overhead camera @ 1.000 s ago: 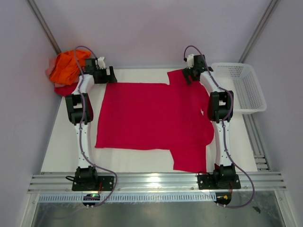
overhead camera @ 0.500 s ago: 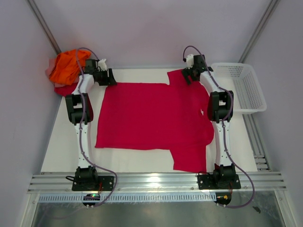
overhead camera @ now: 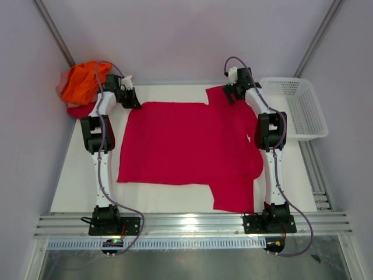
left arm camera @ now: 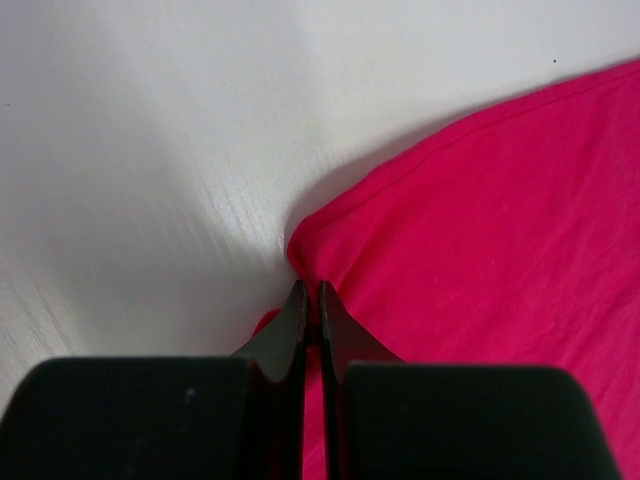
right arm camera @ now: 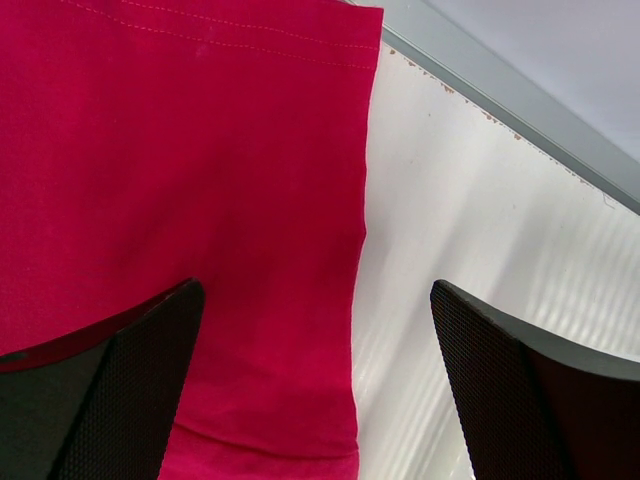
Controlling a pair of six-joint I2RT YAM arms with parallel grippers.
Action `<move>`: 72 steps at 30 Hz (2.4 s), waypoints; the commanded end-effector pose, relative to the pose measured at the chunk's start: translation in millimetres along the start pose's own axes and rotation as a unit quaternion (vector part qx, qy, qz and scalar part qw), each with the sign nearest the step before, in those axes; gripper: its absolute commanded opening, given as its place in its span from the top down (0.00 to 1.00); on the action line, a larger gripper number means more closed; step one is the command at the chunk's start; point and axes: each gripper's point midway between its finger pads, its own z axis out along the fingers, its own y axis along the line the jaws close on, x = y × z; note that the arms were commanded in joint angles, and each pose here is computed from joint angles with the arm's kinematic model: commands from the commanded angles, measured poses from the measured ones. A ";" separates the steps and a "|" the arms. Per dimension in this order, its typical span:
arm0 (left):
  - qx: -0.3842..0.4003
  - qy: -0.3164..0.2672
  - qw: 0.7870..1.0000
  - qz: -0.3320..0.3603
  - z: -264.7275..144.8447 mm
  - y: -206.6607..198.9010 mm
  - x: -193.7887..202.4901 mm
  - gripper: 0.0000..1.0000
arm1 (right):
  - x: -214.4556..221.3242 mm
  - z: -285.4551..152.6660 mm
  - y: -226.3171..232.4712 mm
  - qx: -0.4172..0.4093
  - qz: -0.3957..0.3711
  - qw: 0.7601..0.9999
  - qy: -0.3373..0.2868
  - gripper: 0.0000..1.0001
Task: Fold and stack the t-shirts
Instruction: Grap the side of the flattened tshirt furthest away from the robot with both arms
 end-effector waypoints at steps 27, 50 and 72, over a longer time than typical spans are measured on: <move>0.033 0.030 0.999 0.025 -22.0 -22.0 9.3 1.00 | -20.7 -6.4 -17.5 0.067 0.058 0.996 -0.016 0.15; 0.051 0.037 0.998 0.005 -23.3 -29.9 14.9 1.00 | -18.5 -31.5 2.0 -0.054 0.211 0.976 -0.011 0.24; 0.060 0.050 0.997 -0.009 -22.0 -32.7 25.1 1.00 | 17.5 -12.5 -28.3 0.011 0.211 0.977 0.022 0.26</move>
